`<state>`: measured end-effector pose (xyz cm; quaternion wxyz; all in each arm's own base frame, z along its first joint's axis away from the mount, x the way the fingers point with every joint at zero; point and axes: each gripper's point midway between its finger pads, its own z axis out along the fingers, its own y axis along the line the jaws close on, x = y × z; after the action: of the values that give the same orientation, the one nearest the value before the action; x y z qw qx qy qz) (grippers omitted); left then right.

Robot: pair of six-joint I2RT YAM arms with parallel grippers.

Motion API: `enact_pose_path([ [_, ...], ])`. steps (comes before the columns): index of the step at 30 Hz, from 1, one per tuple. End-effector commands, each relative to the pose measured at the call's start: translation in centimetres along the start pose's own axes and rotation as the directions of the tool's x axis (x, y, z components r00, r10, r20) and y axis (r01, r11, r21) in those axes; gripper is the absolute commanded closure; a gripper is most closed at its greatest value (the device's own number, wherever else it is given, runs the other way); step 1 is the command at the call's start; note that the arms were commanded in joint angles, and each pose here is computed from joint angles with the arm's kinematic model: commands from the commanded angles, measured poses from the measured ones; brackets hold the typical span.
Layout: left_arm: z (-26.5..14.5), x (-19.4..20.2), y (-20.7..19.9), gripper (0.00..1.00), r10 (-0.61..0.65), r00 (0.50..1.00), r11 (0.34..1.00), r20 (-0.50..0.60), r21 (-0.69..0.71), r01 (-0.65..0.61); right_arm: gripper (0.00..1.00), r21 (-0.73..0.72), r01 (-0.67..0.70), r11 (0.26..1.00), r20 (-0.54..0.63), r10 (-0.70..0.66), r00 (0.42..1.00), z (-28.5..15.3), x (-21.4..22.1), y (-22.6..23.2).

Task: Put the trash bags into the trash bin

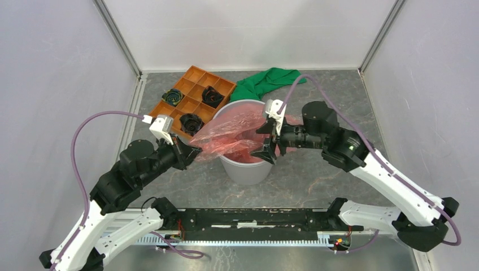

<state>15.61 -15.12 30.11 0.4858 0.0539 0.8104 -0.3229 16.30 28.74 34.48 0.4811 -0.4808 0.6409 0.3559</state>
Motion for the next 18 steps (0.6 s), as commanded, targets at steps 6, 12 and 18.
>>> enact_pose_path([
  [6,-0.1,-1.9,-0.1,0.87,0.007,0.998,1.000,0.058,-0.024,-0.005,0.76,-0.303,0.019,0.953,0.138,0.024,0.990,0.2,-0.7,5.4],
  [12,0.8,-2.4,0.1,0.84,-0.018,0.999,0.998,0.050,-0.064,0.021,0.76,-0.342,0.014,0.940,0.126,0.031,0.992,-0.6,1.6,6.7],
  [18,2.1,-2.0,0.3,0.81,-0.030,0.999,0.995,0.019,-0.093,0.032,0.60,-0.389,0.019,0.921,0.159,0.047,0.986,-1.2,2.0,8.0],
])
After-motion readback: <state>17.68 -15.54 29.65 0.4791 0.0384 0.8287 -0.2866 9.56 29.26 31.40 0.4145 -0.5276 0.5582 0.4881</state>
